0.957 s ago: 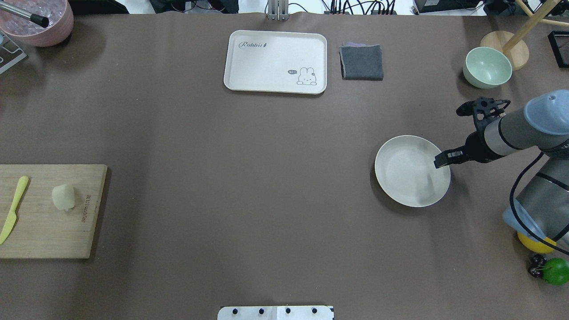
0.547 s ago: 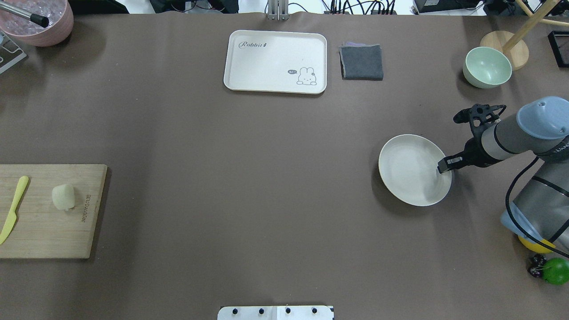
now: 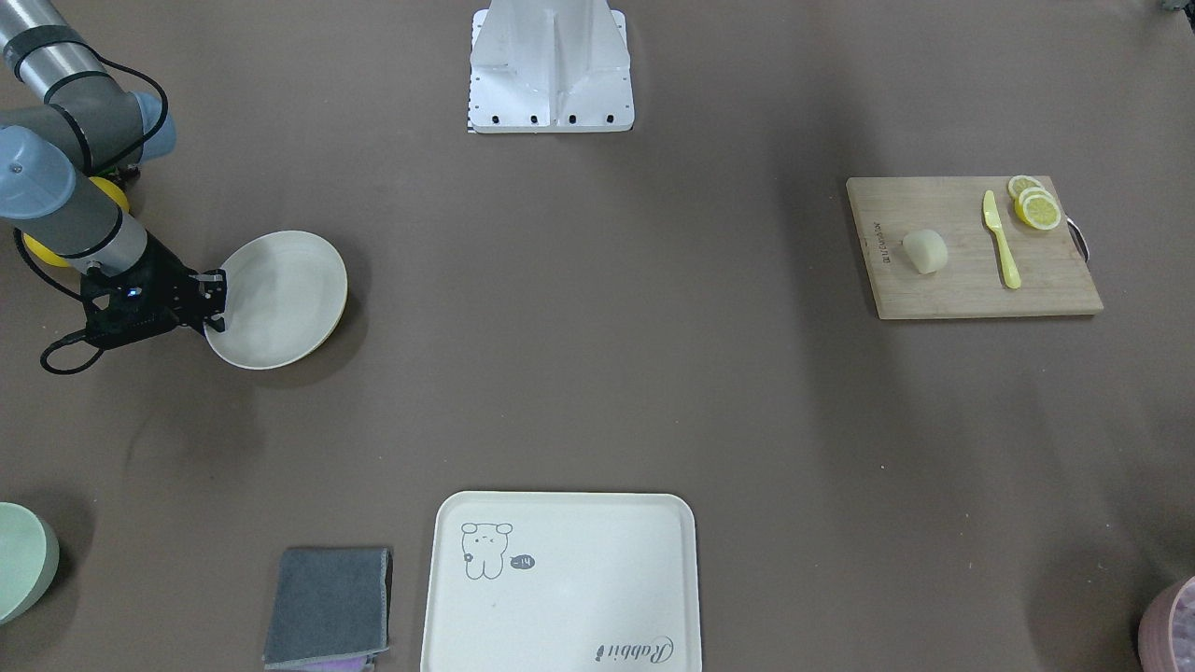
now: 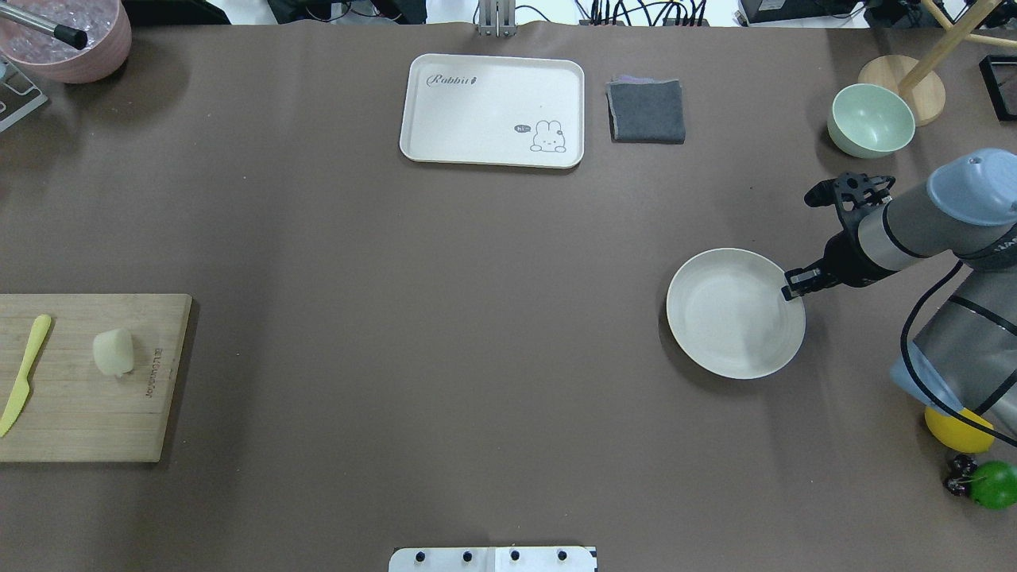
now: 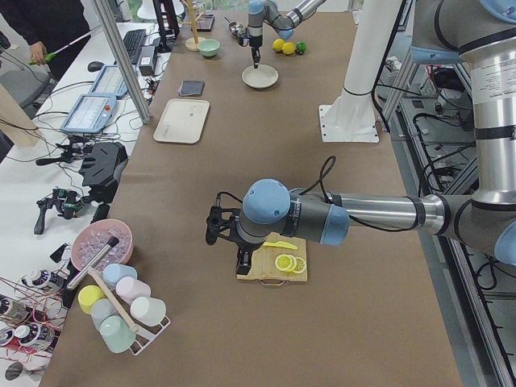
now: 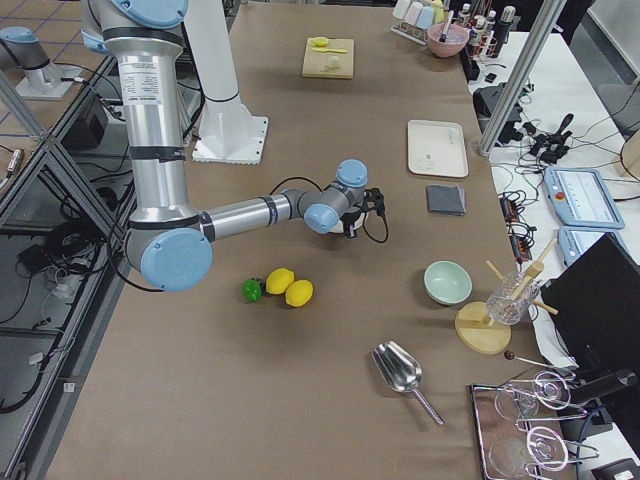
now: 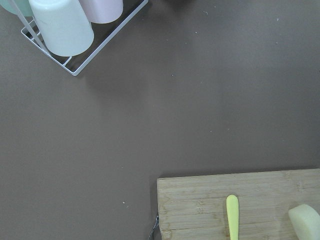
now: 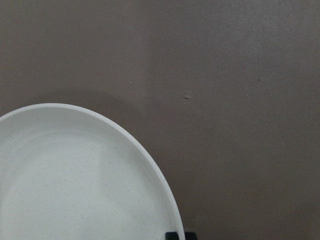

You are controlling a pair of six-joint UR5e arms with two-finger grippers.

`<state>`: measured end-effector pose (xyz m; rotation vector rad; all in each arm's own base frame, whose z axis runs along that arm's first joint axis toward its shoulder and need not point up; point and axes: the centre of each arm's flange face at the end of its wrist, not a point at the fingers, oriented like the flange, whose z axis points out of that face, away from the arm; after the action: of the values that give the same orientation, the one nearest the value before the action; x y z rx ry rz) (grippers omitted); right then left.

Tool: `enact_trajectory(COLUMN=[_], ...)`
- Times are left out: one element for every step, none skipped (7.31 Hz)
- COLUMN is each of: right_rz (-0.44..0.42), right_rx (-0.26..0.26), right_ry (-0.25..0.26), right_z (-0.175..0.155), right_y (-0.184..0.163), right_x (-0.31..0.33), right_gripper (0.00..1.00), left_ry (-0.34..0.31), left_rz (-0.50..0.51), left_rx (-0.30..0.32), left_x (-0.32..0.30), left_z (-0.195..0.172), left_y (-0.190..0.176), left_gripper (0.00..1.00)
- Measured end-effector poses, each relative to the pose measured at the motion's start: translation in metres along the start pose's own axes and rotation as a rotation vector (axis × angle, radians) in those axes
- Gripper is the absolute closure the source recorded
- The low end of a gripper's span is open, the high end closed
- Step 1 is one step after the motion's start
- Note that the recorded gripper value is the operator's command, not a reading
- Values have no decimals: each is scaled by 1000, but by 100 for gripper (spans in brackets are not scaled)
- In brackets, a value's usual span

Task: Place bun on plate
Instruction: 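Hook the white plate rim with the right gripper and drag it toward the table center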

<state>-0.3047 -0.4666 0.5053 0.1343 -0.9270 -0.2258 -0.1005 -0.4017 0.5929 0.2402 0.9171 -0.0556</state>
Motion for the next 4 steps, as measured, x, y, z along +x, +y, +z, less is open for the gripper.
enact_trajectory(right_rz=[5, 33, 83, 122], right_rx=[2, 8, 10, -5], right_ry=[-36, -68, -108, -148], right_z=[-13, -22, -25, -17], right_y=[-9, -22, -35, -42], right_x=[-10, -30, -66, -116], right_gripper=[100, 100, 100, 100], left_ry=[0, 0, 0, 1], left_rz=[2, 4, 3, -6], left_rx=[1, 2, 2, 3], left_x=[1, 2, 3, 5], left_z=[0, -1, -1, -1], left_y=[-2, -4, -5, -8], left_gripper=[2, 2, 2, 2])
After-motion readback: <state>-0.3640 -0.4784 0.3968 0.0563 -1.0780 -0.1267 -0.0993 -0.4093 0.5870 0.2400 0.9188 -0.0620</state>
